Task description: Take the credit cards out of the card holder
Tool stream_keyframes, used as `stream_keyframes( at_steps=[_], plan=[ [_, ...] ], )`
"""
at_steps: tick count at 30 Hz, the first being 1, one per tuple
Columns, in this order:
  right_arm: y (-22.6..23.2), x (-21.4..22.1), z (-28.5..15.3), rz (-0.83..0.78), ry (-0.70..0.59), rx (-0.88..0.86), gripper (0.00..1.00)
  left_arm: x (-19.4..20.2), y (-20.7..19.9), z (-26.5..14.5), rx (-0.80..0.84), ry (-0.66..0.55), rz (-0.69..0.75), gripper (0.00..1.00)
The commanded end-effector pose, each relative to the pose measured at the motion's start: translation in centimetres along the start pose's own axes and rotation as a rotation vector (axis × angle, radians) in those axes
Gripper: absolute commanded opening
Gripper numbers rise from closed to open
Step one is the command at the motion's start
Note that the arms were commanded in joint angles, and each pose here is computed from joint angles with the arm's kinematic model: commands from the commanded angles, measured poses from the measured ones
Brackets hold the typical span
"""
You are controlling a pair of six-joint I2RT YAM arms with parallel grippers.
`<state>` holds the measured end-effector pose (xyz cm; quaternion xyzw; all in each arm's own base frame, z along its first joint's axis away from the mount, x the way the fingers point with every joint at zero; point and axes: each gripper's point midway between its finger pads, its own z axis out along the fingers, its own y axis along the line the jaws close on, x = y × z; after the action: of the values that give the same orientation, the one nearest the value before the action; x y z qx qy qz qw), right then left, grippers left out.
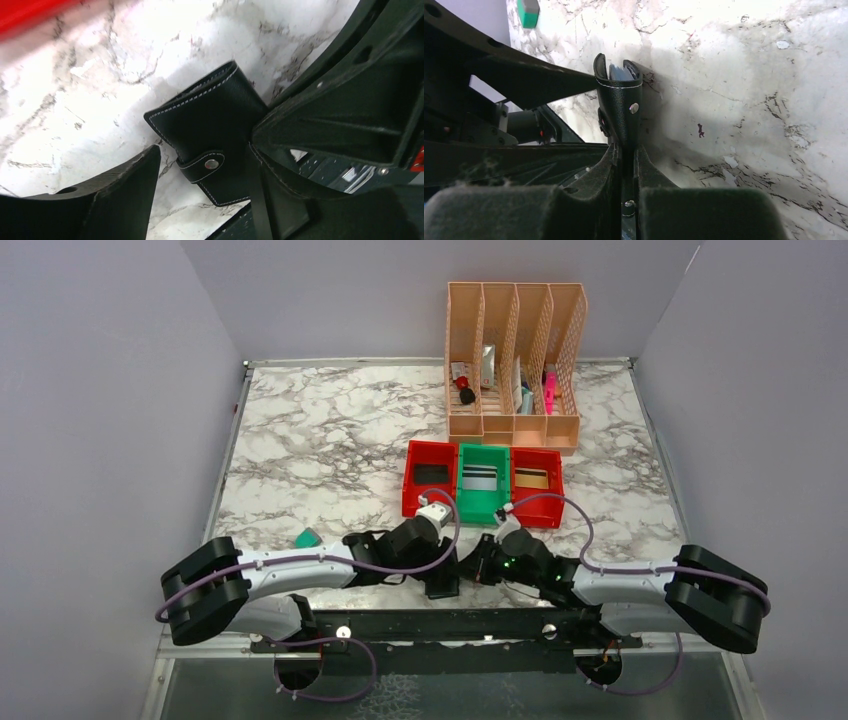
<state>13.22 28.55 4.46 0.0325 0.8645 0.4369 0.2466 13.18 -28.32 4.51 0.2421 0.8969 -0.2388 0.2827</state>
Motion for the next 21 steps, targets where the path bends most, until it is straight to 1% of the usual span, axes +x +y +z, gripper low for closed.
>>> stream_keyframes(
  at_steps=[1, 3, 7, 9, 13, 16, 17, 19, 21],
  plan=[
    [-0.7, -0.1, -0.3, 0.037, -0.011, 0.030, 0.09, -2.9, 0.0, -0.6, -0.063, -0.063, -0.006, 0.66],
    [-0.6, -0.3, -0.4, 0.047, -0.017, 0.029, 0.09, -3.0, -0.2, -0.4, -0.066, -0.041, 0.006, 0.63],
    [-0.8, -0.6, -0.5, 0.058, -0.035, 0.046, 0.09, -2.4, -0.3, 0.0, -0.084, 0.008, 0.013, 0.52],
    [-0.8, -0.7, -0.6, 0.064, -0.041, 0.048, 0.09, -2.0, -0.2, 0.1, -0.090, 0.029, 0.018, 0.48],
    [-0.8, -0.9, -0.8, 0.071, -0.052, 0.048, 0.09, -1.4, -0.8, 0.1, -0.058, 0.061, 0.025, 0.48],
    [-0.9, -0.9, -0.8, 0.071, -0.052, 0.054, 0.09, -1.1, -1.5, 0.0, -0.021, 0.080, 0.024, 0.53],
    [-0.9, -0.9, -0.8, 0.071, -0.052, 0.054, 0.09, -1.0, -1.6, 0.0, -0.015, 0.087, 0.027, 0.53],
    [-0.8, -0.9, -0.8, 0.071, -0.049, 0.050, 0.09, -0.7, -1.5, 0.2, -0.025, 0.105, 0.029, 0.52],
    [-0.6, -0.9, -0.8, 0.071, -0.048, 0.045, 0.09, -0.5, -1.3, 0.5, -0.040, 0.124, 0.031, 0.49]
  ],
)
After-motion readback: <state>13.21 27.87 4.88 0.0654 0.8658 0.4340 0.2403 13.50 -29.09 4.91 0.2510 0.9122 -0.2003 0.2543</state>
